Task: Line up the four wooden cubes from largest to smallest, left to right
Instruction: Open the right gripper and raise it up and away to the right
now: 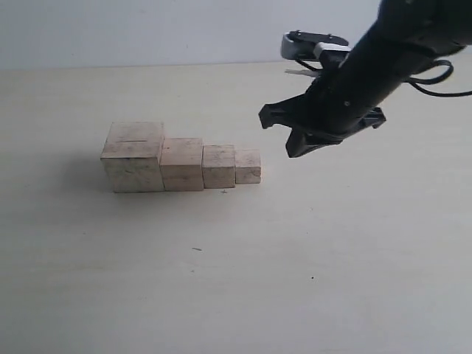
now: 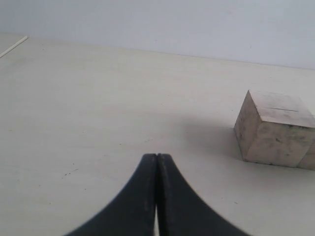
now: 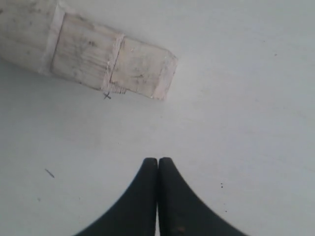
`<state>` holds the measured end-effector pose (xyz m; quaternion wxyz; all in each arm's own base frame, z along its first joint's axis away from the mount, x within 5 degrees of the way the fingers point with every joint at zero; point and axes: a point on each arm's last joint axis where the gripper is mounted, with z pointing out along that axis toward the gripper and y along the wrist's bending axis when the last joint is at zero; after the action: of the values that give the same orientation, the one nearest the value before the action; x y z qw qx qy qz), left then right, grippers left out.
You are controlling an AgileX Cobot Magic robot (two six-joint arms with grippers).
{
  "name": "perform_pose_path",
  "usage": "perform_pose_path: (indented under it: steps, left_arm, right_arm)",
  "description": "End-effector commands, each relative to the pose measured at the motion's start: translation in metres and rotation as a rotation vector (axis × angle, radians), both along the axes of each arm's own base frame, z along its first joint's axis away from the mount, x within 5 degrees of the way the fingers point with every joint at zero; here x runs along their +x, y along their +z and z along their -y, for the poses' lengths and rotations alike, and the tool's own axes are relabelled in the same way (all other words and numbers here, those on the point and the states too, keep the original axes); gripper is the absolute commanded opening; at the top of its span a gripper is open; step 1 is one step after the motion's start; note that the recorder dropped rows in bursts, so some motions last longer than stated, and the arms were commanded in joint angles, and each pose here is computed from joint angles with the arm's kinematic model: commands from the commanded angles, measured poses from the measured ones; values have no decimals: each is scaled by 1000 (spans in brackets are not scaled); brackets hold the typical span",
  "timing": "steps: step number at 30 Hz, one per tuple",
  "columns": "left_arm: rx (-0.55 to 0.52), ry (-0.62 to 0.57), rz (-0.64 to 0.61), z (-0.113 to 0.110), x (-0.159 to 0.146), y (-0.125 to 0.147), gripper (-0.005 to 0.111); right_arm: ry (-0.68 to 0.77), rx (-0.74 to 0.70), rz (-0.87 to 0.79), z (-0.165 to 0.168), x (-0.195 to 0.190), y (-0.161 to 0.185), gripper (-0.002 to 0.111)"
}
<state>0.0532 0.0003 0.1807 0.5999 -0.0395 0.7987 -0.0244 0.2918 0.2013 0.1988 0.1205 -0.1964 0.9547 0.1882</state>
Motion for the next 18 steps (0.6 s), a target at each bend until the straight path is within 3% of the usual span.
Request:
perform_pose_path:
  steps: [1,18]
  left_arm:
    - [-3,-5,15,0,0,1,0]
    - [-3,-5,15,0,0,1,0]
  right_arm:
    - [-97,76,194,22,-25,11,0]
    - [-71,225,484,65,-96,92,0]
